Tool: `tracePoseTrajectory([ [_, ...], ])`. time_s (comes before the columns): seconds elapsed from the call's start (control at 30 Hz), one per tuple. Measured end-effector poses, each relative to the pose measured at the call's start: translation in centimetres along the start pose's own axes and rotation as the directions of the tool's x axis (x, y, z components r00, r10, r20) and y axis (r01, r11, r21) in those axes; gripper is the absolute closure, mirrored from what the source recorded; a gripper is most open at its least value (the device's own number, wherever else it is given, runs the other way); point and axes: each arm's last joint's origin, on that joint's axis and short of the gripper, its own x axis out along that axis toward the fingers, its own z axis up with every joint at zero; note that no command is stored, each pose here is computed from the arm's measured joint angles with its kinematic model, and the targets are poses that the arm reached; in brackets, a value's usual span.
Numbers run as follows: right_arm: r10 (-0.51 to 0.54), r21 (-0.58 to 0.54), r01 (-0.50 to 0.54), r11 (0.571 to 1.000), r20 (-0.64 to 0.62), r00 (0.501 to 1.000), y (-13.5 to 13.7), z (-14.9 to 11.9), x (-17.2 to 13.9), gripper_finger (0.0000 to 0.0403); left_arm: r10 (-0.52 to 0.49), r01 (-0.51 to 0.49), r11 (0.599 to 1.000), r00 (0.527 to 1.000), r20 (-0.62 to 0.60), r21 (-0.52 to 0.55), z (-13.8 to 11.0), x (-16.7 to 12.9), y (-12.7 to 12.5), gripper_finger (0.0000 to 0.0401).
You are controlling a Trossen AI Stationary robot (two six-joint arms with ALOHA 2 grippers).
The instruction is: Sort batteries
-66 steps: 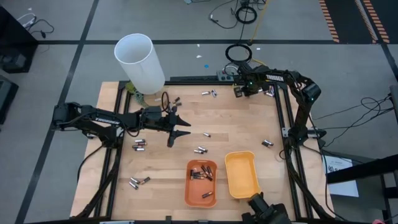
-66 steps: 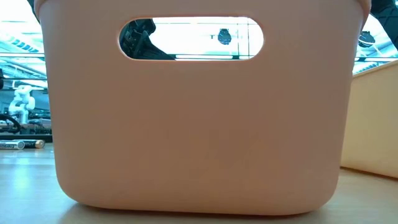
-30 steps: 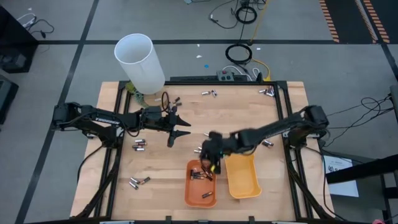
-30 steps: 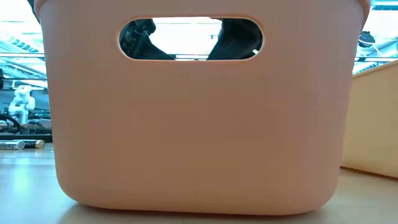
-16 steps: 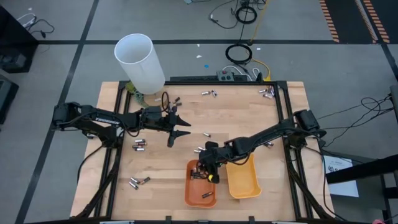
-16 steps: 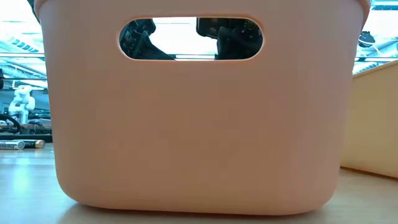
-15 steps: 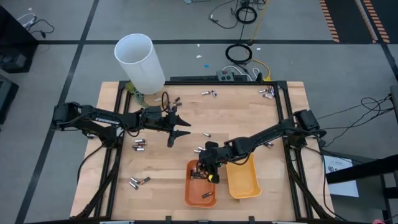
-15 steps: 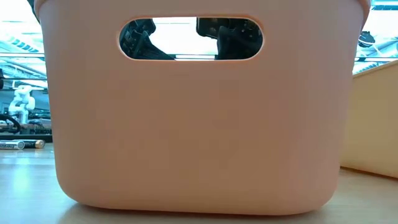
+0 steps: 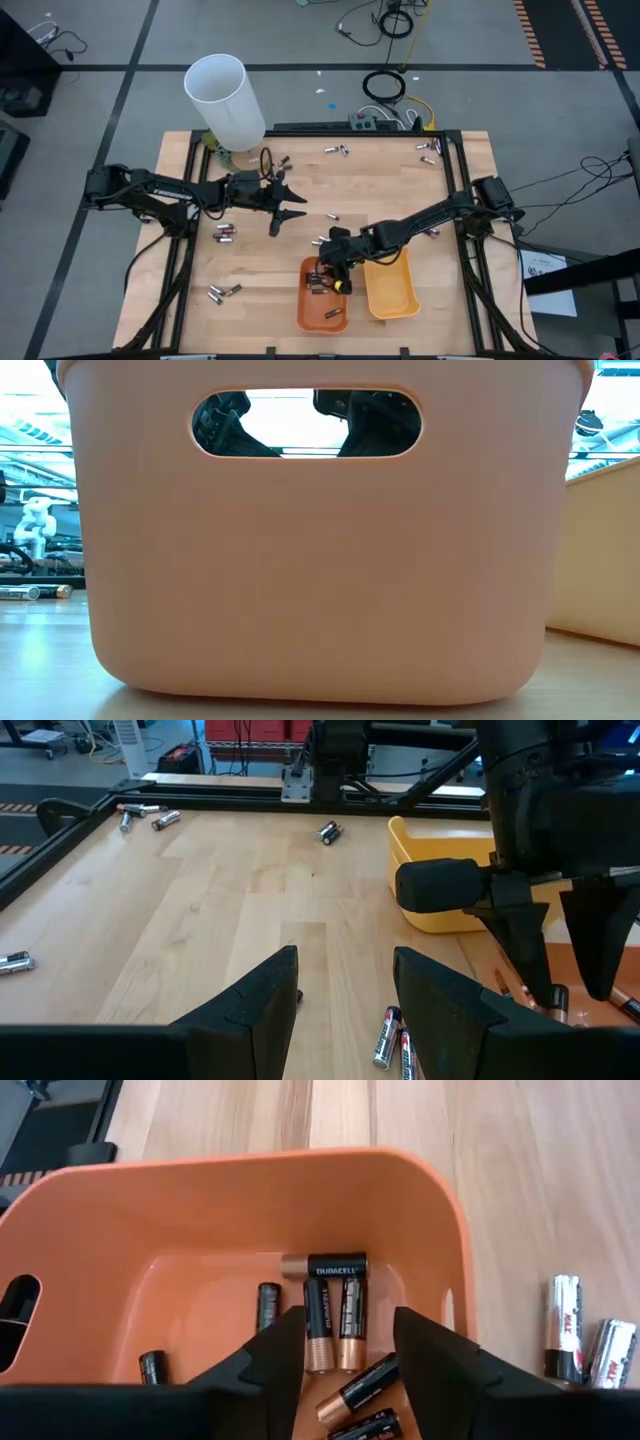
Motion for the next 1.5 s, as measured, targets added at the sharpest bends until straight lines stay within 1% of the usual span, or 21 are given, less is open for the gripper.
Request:
tracePoseTrajectory([
  [0.1,0.006,-0.047,-0.005,0.999,0.022,1.000,0.1,1.3,-1.2,0.0259,0.000,0.000,1.000,1.000,0.000,0.000,0.0,0.0,0.0,0.0224],
  [0.2,-0.014,-0.107,0.020,0.994,0.062,0.998,0.0,3.2,-4.0,0.0259,0.000,0.000,1.000,1.000,-0.003,-0.001,0.0,0.0,0.0,0.0224],
  [0.27,-0.110,-0.097,0.116,0.989,0.069,0.992,-0.8,4.0,-6.1,0.0258,0.000,0.000,1.000,1.000,-0.006,-0.001,-0.1,0.0,0.0,0.0224],
  [0.3,-0.181,-0.085,0.186,0.979,0.063,0.981,-1.4,4.1,-7.3,0.0258,0.000,0.000,1.000,1.000,-0.007,-0.002,-0.1,0.0,0.0,0.0224],
  [0.4,-0.391,-0.049,0.391,0.919,0.015,0.920,-3.8,4.0,-11.0,0.0260,0.000,0.000,1.000,1.000,-0.011,-0.002,-0.1,0.0,0.0,0.0224],
  [0.43,-0.448,-0.041,0.448,0.893,-0.015,0.894,-4.7,3.8,-12.3,0.0261,0.000,0.000,1.000,1.000,-0.011,-0.002,-0.1,0.0,0.0,0.0224],
  [0.5,-0.560,-0.021,0.560,0.828,-0.091,0.824,-6.8,3.2,-14.5,0.0261,0.000,0.000,1.000,1.000,-0.011,-0.002,-0.1,0.0,0.0,0.0224],
  [0.57,-0.625,0.010,0.638,0.770,-0.189,0.758,-9.2,2.5,-16.0,0.0260,0.000,0.000,1.000,1.000,-0.011,-0.002,-0.1,0.0,0.0,0.0224],
  [0.63,-0.651,0.047,0.691,0.721,-0.296,0.699,-11.7,1.8,-17.2,0.0257,0.000,0.000,1.000,1.000,-0.011,-0.002,-0.1,0.0,0.0,0.0224],
  [0.7,-0.654,0.064,0.730,0.680,-0.398,0.644,-14.2,0.9,-17.9,0.0253,0.000,0.000,1.000,1.000,-0.011,-0.002,-0.1,0.0,0.0,0.0224],
  [0.77,-0.640,0.066,0.755,0.653,-0.485,0.596,-16.5,-0.4,-18.1,0.0245,0.000,0.000,1.000,1.000,-0.011,-0.002,-0.1,0.0,0.0,0.0224],
  [0.87,-0.597,0.067,0.778,0.624,-0.601,0.531,-19.6,-2.6,-18.0,0.0227,0.000,0.000,1.000,1.000,-0.013,-0.003,-0.1,0.0,0.0,0.0224],
  [0.93,-0.564,0.066,0.786,0.615,-0.660,0.496,-21.0,-4.0,-18.0,0.0212,0.000,0.000,1.000,1.000,-0.015,-0.003,-0.1,0.0,0.0,0.0224],
  [0.97,-0.538,0.075,0.782,0.618,-0.685,0.491,-21.7,-4.7,-18.0,0.0204,0.000,0.000,1.000,1.000,-0.015,-0.003,-0.1,0.0,0.0,0.0224],
  [1.03,-0.473,0.107,0.761,0.640,-0.725,0.500,-22.7,-6.0,-17.8,0.0190,-0.001,0.000,1.000,1.000,-0.015,-0.003,-0.1,0.0,0.0,0.0224],
  [1.07,-0.453,0.114,0.757,0.643,-0.741,0.496,-23.2,-6.5,-17.8,0.0184,0.000,0.000,1.000,1.000,-0.015,-0.003,-0.1,0.0,0.0,0.0224],
  [1.17,-0.409,0.101,0.749,0.654,-0.786,0.463,-24.4,-8.1,-17.5,0.0172,0.000,0.000,1.000,1.000,-0.017,-0.003,-0.2,0.0,0.0,0.0224],
  [1.3,-0.356,0.087,0.741,0.666,-0.836,0.418,-25.8,-9.4,-16.8,0.0168,-0.001,0.000,1.000,1.000,-0.017,-0.003,-0.2,0.0,0.0,0.0224],
  [1.5,-0.315,0.037,0.703,0.711,-0.876,0.365,-27.7,-10.9,-15.3,0.0167,-0.001,0.000,1.000,1.000,-0.017,-0.003,-0.2,0.0,0.0,0.0224],
])
